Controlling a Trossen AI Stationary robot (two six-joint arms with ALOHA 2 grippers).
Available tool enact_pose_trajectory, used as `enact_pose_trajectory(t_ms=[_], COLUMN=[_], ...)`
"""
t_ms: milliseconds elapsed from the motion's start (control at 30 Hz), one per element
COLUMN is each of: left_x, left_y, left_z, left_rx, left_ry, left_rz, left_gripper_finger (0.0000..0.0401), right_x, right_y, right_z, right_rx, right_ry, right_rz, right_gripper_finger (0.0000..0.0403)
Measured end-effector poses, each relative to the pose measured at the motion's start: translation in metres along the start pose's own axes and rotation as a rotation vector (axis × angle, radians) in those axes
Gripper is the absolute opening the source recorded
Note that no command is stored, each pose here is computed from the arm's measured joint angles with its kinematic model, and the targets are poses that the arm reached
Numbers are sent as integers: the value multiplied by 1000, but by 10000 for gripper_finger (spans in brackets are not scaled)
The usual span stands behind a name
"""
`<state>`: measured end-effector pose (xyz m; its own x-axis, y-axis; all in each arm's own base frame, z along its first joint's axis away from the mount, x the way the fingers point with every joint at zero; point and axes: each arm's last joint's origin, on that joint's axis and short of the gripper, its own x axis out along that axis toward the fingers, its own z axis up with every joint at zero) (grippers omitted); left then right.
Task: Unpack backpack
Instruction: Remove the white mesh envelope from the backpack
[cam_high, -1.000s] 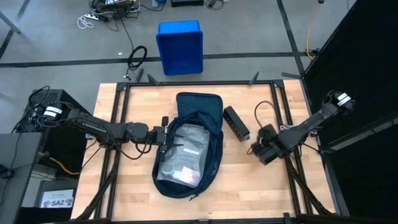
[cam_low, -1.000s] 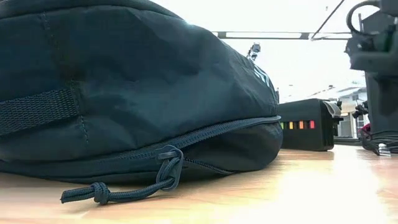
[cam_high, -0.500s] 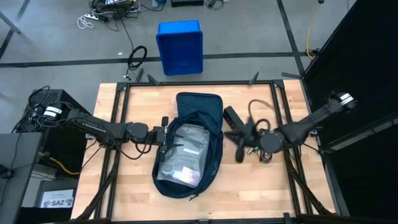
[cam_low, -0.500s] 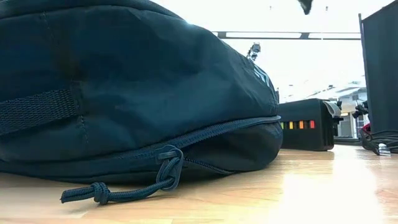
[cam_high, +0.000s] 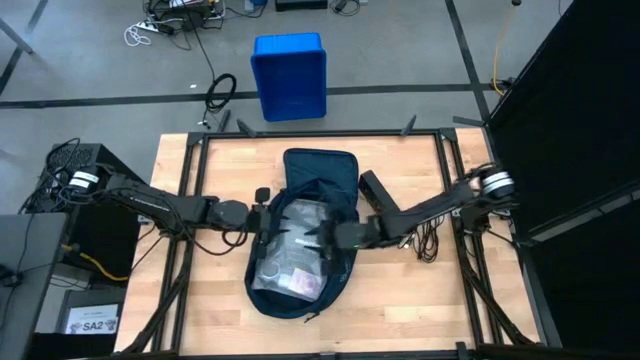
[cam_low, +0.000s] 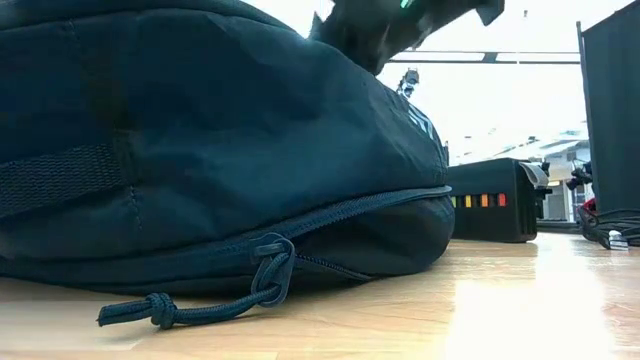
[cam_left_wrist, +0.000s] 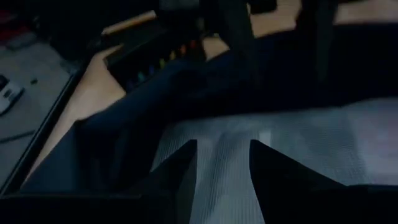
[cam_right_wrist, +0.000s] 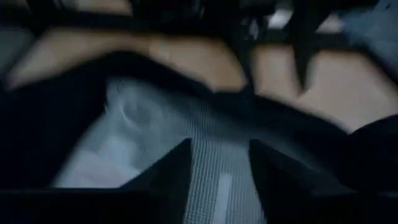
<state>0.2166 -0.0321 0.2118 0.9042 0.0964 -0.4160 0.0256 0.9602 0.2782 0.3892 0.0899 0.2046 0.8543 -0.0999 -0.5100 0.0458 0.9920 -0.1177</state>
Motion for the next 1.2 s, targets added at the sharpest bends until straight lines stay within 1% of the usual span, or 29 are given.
enact_pose_trajectory(t_ms=[67,133,233,300,400,533,633,733,833,967,1000,1033,1200], left_x=[-4,-12,-26,-38,-53,-64,-65,-64,-62,-62,-61,-61,-60], left_y=[1,2,7,11,14,17,17,16,15,15,15,15,15], left_z=[-1,-4,-8,-6,-8,-11,-12,-12,-12,-11,-10,-10,-9], left_rx=[-1,-8,-21,-36,-61,-85,-82,-67,-63,-65,-66,-66,-60], left_ry=[45,110,154,116,22,-126,-180,-212,-207,-215,-219,-218,-231], left_rz=[-9,-21,15,39,56,81,87,69,57,58,59,58,62], left_gripper_finger=[119,119,119,119,119,119,119,119,119,119,119,119,119], right_x=[15,28,45,54,63,71,72,73,74,76,77,77,73], right_y=[-2,-5,-9,-11,-14,-18,-24,-31,-37,-44,-45,-46,-53], right_z=[-5,-11,-28,-36,-45,-53,-55,-55,-54,-51,-50,-49,-38], right_rx=[16,58,117,157,194,206,226,256,270,288,292,294,291], right_ry=[71,134,245,278,306,334,347,346,339,306,297,287,208], right_rz=[8,26,58,75,98,98,73,49,34,41,48,54,43], right_gripper_finger=[216,257,305,327,346,347,319,265,183,52,27,15,1])
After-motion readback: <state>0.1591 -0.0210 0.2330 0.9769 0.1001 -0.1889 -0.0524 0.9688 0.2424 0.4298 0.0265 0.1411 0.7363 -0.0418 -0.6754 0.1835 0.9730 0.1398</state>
